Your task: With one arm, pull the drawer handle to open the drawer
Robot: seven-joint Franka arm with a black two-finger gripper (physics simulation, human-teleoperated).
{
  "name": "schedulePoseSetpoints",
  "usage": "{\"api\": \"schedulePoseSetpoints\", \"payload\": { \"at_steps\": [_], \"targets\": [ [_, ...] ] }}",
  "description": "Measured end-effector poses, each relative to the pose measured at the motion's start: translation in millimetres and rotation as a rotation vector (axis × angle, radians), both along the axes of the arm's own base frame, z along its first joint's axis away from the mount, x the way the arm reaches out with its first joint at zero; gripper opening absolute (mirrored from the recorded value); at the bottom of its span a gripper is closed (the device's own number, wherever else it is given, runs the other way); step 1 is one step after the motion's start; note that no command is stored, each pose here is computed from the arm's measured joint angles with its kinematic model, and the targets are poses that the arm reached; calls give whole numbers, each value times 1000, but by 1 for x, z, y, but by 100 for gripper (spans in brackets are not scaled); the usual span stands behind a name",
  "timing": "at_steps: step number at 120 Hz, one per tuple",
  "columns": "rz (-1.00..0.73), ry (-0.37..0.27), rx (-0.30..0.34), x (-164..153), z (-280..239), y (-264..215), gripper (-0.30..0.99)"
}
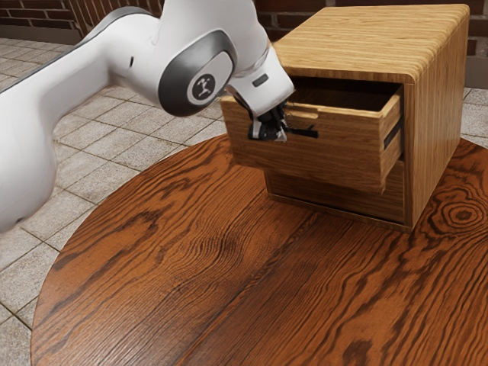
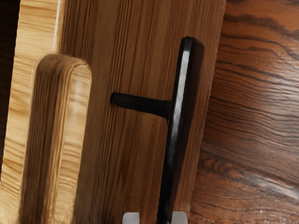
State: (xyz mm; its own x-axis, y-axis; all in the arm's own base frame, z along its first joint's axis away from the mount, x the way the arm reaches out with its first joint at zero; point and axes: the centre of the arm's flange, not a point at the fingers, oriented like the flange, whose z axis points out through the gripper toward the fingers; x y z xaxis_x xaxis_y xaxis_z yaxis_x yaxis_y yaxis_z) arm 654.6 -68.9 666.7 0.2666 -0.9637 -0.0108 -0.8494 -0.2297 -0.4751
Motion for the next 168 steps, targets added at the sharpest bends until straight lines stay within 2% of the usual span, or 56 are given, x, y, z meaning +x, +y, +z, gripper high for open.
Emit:
{"api": "schedulePoseSetpoints", "payload": {
  "at_steps": [65,96,110,116,168],
  "targets": [
    [35,-29,-17,1,-2,7,-6],
    [22,-43,-28,-25,7,-10,-7],
    [29,-33,-31,-31,2,-10,-10],
    [11,-20,-31,-34,-5,-25,-9],
    [34,-25,-18,-68,-4,-30,-9]
  ]
}}
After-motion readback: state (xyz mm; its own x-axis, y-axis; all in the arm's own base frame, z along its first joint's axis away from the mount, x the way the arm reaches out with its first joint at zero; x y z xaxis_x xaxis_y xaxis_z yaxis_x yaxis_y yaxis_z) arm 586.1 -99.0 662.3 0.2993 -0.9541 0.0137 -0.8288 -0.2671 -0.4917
